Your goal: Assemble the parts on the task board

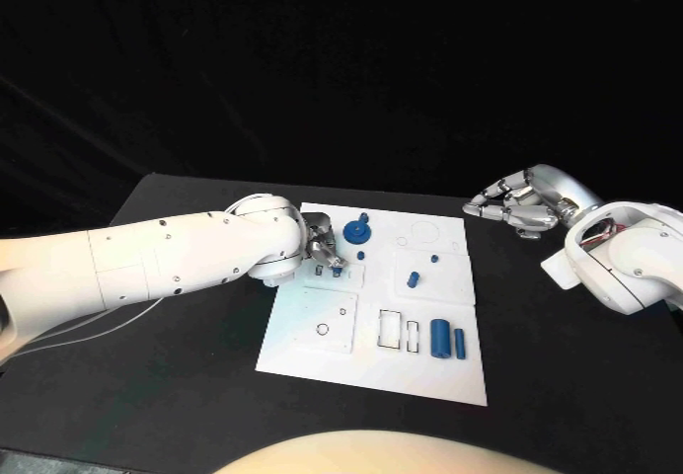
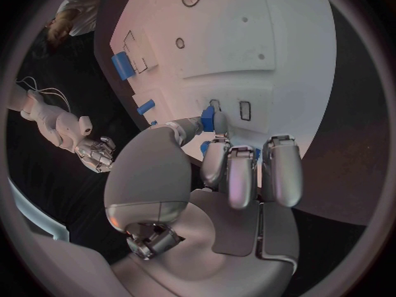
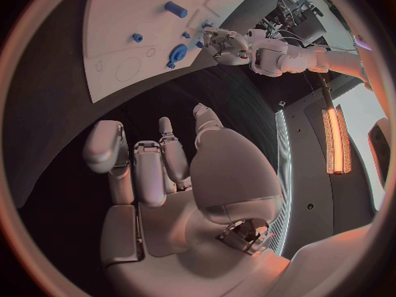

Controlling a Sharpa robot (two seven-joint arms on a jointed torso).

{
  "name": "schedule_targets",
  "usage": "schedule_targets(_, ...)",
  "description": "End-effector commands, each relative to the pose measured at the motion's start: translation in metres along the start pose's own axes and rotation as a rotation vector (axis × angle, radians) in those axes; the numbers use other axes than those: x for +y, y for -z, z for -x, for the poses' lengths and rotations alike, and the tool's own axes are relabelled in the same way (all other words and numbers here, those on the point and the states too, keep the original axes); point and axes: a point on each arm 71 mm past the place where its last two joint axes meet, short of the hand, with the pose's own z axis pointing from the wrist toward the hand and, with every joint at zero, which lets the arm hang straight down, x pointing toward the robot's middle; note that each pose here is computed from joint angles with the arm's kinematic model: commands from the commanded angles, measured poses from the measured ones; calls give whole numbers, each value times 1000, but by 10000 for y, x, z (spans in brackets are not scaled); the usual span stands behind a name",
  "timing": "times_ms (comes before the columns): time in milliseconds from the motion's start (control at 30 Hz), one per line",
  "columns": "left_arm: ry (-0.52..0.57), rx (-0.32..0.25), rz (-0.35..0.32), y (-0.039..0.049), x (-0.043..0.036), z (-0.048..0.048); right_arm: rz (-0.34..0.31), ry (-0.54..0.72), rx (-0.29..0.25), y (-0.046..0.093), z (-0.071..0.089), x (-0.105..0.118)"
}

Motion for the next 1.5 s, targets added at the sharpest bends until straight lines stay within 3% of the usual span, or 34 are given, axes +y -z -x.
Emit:
schedule_targets(33, -43, 1, 1, -9, -10, -16, 5, 1, -2, 2, 0, 4)
schedule_targets(733, -100, 46, 9, -15, 3, -58, 3, 2, -2, 2, 2, -1)
schedule_targets(1500, -117, 58, 14, -22, 8, -68, 3, 1, -4, 4, 5, -2)
